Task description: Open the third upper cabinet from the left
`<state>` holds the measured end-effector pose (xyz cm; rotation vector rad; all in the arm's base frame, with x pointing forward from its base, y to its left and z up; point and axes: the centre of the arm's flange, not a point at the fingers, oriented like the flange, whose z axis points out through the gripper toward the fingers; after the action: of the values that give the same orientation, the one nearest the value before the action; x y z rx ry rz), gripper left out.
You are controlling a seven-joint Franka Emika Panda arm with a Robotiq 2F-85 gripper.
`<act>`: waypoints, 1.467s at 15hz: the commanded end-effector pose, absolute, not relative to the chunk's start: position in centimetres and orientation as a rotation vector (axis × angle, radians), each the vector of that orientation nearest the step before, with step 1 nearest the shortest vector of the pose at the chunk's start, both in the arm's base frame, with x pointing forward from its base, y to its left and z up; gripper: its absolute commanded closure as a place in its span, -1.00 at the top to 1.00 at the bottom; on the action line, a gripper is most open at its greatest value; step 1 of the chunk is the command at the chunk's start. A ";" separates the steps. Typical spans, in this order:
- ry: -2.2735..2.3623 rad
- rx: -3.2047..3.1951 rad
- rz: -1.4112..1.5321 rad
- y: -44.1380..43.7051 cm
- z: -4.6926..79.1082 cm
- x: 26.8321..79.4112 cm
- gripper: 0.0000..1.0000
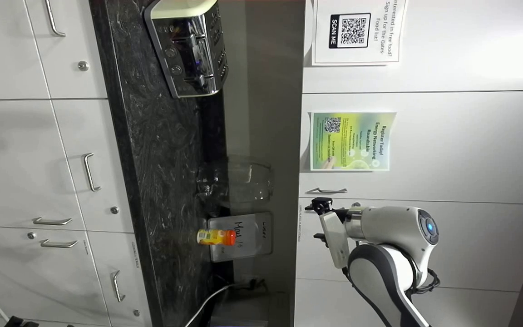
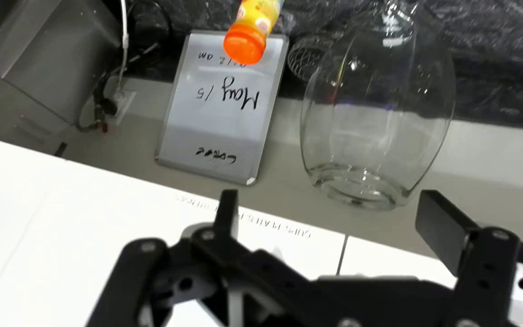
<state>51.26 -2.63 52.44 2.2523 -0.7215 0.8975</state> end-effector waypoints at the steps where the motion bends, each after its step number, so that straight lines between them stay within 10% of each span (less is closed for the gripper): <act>1: -0.801 2.055 1.041 -3.2 54.1 51.6 1.00; 22: -0.754 2.006 1.339 -7.3 58.3 53.9 1.00</act>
<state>52.46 -6.21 57.48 1.9979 -0.7765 1.2331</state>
